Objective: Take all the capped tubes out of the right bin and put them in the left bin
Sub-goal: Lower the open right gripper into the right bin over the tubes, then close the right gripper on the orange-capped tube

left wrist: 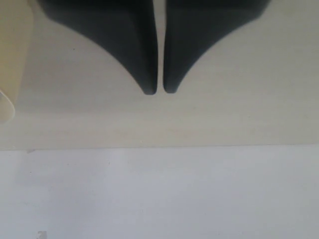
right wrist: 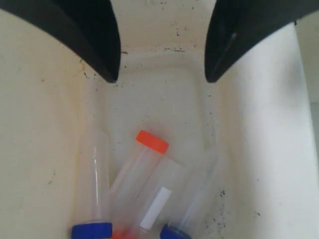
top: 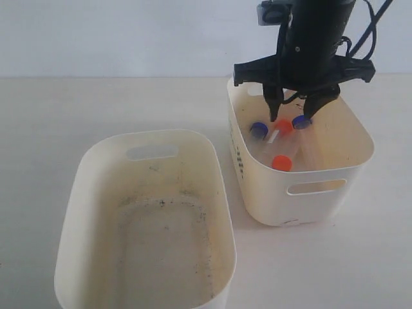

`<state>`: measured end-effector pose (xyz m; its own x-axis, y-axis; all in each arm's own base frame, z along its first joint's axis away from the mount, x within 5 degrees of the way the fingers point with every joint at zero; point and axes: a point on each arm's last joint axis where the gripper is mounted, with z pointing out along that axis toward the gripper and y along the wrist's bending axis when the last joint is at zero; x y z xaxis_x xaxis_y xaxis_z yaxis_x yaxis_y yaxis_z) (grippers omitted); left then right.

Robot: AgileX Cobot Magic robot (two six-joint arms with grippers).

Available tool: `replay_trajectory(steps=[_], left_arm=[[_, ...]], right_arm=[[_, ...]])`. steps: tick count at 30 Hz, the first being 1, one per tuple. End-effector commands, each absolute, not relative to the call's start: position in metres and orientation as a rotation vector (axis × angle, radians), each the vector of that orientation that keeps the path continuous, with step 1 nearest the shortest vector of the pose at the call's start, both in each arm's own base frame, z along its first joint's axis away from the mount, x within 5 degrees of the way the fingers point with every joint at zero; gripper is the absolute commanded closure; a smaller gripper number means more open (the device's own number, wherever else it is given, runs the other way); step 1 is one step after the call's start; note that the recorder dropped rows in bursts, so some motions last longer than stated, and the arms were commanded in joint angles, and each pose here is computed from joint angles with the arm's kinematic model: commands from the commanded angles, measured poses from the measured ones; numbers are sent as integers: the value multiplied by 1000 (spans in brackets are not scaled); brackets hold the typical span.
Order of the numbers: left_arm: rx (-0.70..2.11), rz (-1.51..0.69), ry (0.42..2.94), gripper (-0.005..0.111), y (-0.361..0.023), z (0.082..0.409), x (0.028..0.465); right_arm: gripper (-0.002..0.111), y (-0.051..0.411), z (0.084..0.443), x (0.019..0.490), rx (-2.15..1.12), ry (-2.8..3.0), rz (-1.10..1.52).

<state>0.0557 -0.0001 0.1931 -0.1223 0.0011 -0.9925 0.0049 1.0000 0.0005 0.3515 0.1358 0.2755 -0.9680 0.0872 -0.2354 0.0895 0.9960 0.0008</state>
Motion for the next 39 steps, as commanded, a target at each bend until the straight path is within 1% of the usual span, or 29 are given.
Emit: replay_trajectory(steps=[1,6,20,24,31,35,39], left_arm=[[-8,-16,1686,102,0,195,56],[-8,-16,1686,102,0,195,56],[-8,-16,1686,102,0,195,56],[-8,-16,1686,102,0,195,56],[-8,-16,1686,102,0,195,56],[-8,-16,1686,102,0,195,56],[-8,-16,1686,102,0,195,56]], right_arm=[[54,135,265,354,215,2949,-41],[54,136,256,357,286,2969,-56],[54,140,222,369,314,3016,-106],[54,140,217,372,233,3014,-106],[54,127,215,376,257,3047,-53],[54,127,215,379,272,3023,-35],[54,129,200,383,277,3041,-41]])
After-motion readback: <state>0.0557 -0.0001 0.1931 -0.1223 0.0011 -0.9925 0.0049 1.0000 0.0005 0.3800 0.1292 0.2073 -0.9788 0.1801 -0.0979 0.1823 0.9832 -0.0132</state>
